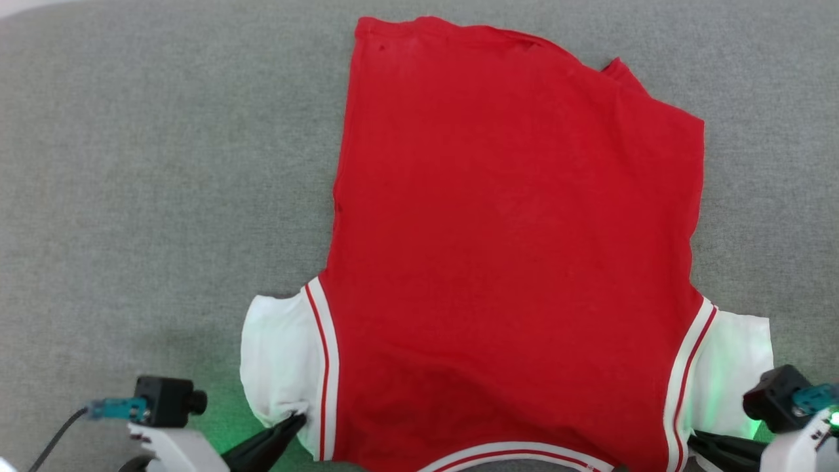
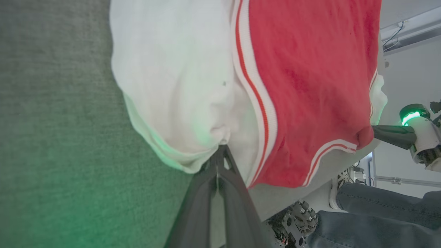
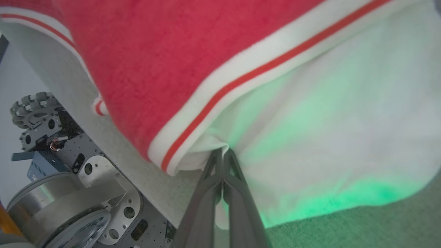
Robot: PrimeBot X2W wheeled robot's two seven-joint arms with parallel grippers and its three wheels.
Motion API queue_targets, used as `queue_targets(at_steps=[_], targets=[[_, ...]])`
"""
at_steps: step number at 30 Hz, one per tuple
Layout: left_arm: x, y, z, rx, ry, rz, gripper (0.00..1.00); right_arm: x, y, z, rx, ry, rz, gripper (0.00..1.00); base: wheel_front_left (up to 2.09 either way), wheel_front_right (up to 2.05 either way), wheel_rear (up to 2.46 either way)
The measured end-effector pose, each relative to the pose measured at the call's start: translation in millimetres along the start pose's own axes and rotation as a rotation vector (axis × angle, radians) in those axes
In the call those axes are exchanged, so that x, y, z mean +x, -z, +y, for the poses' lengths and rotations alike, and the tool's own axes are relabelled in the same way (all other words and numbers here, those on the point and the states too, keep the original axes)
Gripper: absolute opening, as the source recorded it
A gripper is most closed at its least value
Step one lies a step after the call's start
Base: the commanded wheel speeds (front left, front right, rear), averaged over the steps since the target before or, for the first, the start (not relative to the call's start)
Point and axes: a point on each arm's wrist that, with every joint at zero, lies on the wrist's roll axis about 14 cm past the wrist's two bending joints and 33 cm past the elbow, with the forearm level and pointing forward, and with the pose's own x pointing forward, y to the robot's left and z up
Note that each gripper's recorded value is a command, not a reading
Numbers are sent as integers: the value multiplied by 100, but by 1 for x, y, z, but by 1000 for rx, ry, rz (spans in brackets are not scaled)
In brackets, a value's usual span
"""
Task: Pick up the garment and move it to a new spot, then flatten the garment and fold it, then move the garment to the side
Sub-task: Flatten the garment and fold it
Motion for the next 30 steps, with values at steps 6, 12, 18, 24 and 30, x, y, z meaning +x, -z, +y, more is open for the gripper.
queue_targets(at_steps=[6, 12, 18, 24, 30], targets=[[19, 3, 9, -1, -12, -1, 0, 13, 9, -8, -33, 31, 42, 0, 0, 0, 0], [29, 8, 13, 10, -17, 3, 0, 15, 6, -12, -36, 59, -3, 100, 0, 0, 0], [32, 11, 10, -1, -1, -2, 0, -13, -26, -30, -41, 124, -104, 100, 0, 0, 0], [33, 12, 3, -13, 14, -19, 0, -51, -91, -47, -71, 175, -261, 100, 0, 0, 0], [42, 7, -9, -10, 53, -31, 0, -65, -180, -88, -131, 275, -416, 100, 0, 0, 0]])
